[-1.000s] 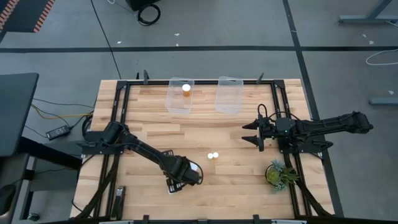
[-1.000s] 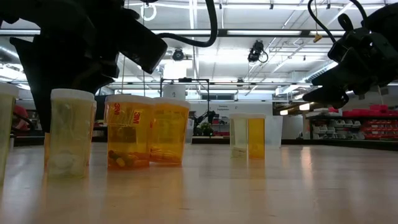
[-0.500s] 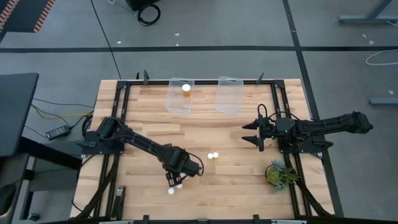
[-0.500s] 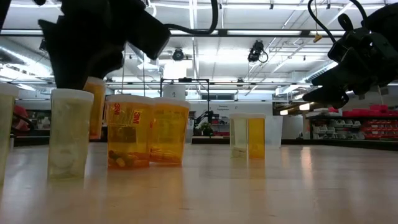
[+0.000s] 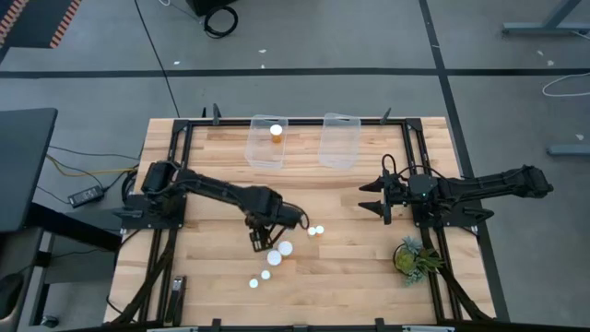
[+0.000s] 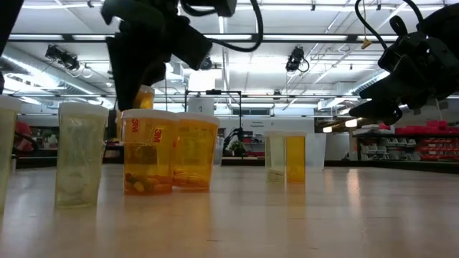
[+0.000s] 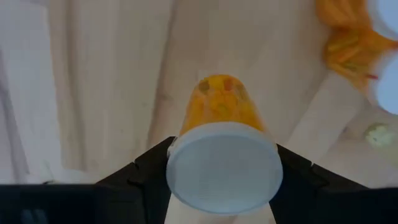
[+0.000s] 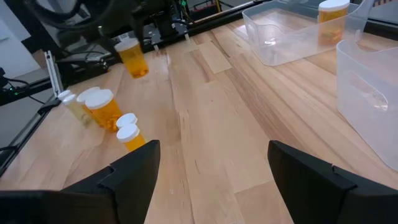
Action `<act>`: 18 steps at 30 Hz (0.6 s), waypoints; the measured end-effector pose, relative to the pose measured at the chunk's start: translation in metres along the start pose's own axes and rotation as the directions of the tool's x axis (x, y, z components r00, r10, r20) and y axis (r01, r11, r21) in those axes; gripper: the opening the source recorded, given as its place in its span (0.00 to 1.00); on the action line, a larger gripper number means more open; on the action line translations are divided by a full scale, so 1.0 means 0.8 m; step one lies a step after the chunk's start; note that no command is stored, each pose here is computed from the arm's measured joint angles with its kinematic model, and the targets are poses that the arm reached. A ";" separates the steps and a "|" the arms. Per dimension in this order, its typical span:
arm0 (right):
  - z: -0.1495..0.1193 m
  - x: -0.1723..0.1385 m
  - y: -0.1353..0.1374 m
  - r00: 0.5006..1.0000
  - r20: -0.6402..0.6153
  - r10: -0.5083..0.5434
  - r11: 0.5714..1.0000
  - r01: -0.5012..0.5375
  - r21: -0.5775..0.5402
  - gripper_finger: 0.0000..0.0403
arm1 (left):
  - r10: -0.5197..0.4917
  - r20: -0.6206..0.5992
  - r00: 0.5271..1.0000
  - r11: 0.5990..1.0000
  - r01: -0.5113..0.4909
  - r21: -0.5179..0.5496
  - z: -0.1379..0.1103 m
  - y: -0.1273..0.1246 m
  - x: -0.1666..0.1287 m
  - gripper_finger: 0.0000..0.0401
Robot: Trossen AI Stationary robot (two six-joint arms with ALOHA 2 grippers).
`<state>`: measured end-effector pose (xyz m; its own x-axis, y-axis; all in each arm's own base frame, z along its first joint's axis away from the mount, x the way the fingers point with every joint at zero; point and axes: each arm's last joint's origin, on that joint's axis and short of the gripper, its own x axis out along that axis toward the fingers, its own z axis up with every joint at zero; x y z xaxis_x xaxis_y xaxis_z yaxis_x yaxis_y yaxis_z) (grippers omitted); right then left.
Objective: Pick and place medicine bottles into bin by pill shape (circle, oval)
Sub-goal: Put the big orange pill bottle into the left transparent bin
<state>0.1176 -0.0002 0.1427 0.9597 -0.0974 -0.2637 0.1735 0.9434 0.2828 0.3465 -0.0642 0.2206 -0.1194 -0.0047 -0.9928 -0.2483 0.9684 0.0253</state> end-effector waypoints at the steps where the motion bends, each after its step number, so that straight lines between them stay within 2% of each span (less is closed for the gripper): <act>1: 0.000 0.000 0.000 1.000 0.000 0.000 1.000 0.000 0.000 0.76 | -0.003 0.001 1.000 1.000 0.003 0.000 0.003 0.006 0.000 0.54; 18: 0.000 0.000 0.000 1.000 0.000 0.000 1.000 0.000 0.000 0.76 | -0.043 0.061 0.997 0.999 0.041 0.032 0.042 0.108 -0.001 0.53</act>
<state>0.1176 -0.0002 0.1427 0.9597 -0.0975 -0.2634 0.1735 0.9433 0.2830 0.3577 0.0280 0.2199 -0.0497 -0.0309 -0.9983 -0.2222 0.9748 -0.0191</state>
